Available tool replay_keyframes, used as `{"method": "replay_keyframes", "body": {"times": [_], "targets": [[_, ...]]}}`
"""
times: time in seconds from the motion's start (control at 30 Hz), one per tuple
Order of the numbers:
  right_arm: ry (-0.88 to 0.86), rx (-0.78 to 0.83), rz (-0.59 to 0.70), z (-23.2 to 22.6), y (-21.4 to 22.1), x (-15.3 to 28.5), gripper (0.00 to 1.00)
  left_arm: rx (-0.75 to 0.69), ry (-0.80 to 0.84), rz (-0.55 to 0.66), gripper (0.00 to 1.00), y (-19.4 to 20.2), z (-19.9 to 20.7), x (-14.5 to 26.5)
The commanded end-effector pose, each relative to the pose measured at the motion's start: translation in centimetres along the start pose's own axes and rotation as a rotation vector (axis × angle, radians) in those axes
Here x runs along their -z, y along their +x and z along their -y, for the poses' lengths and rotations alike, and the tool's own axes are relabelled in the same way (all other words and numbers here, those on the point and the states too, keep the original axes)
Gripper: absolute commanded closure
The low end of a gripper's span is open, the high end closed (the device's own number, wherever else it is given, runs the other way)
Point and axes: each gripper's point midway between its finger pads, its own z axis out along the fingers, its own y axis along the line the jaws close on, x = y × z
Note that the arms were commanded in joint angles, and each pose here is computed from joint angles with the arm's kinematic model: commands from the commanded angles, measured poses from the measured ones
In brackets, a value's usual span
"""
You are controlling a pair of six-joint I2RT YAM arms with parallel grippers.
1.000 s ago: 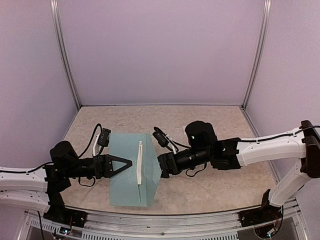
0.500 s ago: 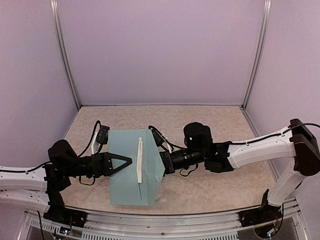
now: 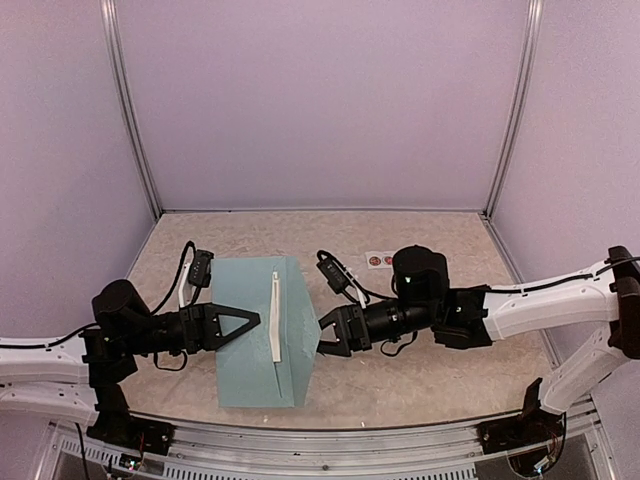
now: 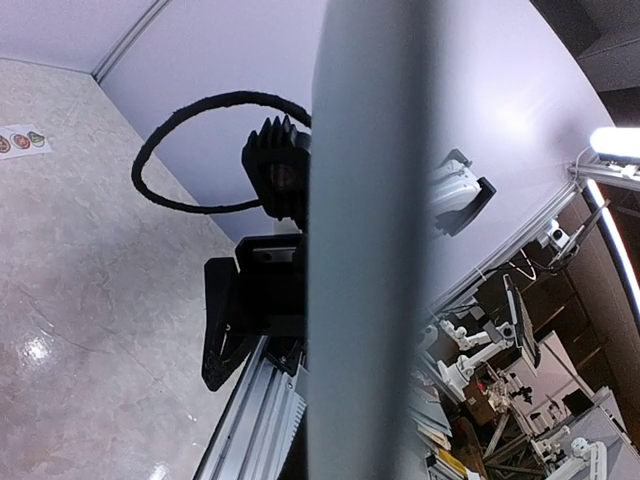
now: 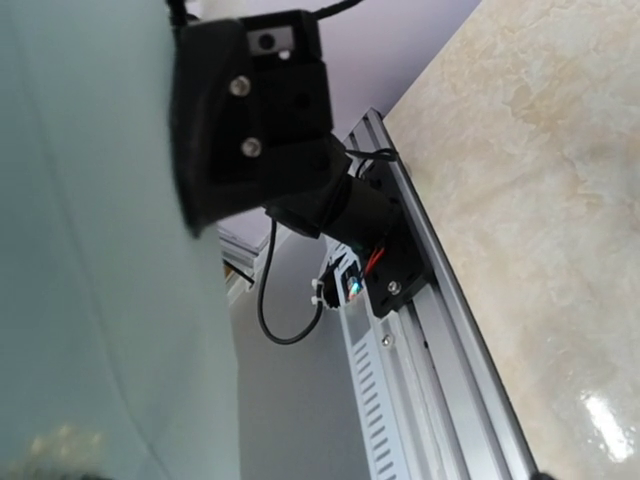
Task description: Place the letter into the envelope and seal it
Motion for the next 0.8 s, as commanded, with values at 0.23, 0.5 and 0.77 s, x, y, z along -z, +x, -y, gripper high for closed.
{"method": "replay_keyframes", "body": {"times": [0.23, 0.5, 0.77], "targets": [[-0.006, 0.059, 0.066, -1.7, -1.2, 1.5, 0.13, 0.012, -0.071, 0.012, 1.00, 0.0, -1.5, 0.1], [0.058, -0.023, 0.128, 0.6, -1.6, 2.6, 0.12, 0.014, -0.067, 0.013, 1.00, 0.0, -1.4, 0.2], [-0.003, 0.011, 0.070, -0.8, -1.4, 1.1, 0.12, 0.030, -0.124, 0.017, 1.00, 0.1, -2.6, 0.0]]}}
